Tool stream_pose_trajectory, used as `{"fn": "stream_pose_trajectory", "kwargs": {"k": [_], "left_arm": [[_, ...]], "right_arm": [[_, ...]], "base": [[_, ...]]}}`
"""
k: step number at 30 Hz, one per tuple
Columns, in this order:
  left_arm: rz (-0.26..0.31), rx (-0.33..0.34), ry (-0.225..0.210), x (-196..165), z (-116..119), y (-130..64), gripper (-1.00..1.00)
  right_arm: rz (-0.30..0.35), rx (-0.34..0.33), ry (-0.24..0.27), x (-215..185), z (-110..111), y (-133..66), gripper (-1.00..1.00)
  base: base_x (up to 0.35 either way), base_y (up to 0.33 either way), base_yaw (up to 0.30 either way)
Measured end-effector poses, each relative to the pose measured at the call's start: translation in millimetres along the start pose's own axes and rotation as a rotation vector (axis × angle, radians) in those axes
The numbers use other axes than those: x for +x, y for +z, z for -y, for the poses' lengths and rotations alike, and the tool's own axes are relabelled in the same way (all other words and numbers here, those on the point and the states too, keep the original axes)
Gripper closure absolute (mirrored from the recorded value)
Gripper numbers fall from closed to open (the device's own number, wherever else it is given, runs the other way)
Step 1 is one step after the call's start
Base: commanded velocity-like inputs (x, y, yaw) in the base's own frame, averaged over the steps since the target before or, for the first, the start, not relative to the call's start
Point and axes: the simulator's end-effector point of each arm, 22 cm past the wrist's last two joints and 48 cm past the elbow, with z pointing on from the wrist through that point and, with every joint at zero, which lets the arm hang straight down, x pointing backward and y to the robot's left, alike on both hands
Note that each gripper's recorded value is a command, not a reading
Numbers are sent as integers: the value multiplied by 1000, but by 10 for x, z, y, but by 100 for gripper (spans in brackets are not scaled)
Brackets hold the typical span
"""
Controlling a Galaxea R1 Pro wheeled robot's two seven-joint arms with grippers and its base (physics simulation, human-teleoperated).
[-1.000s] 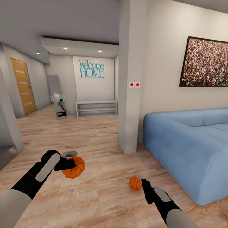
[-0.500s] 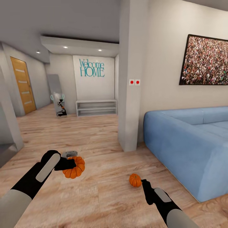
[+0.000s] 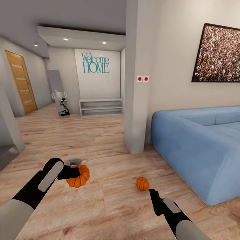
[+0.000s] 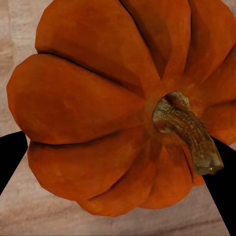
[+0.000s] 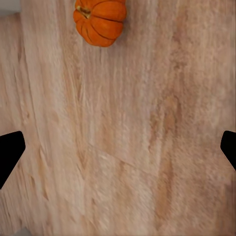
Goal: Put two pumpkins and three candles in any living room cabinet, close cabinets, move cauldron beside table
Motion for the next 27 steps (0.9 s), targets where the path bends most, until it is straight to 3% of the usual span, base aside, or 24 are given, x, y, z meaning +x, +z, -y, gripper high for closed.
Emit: {"fn": "stream_pose_trajectory", "kwargs": {"k": [14, 22, 27], "left_arm": [[-56, -6, -4, 177, -33, 284, 100], [-15, 15, 8, 42, 56, 181, 100], [8, 21, 18, -26, 84, 119, 100]], "right_arm": [[-9, 56, 6, 21, 289, 170, -100], [0, 58, 6, -49, 301, 165, -100], [2, 58, 6, -67, 302, 162, -100]], "base": [[0, 0, 0], [9, 0, 0], [214, 0, 0]]}}
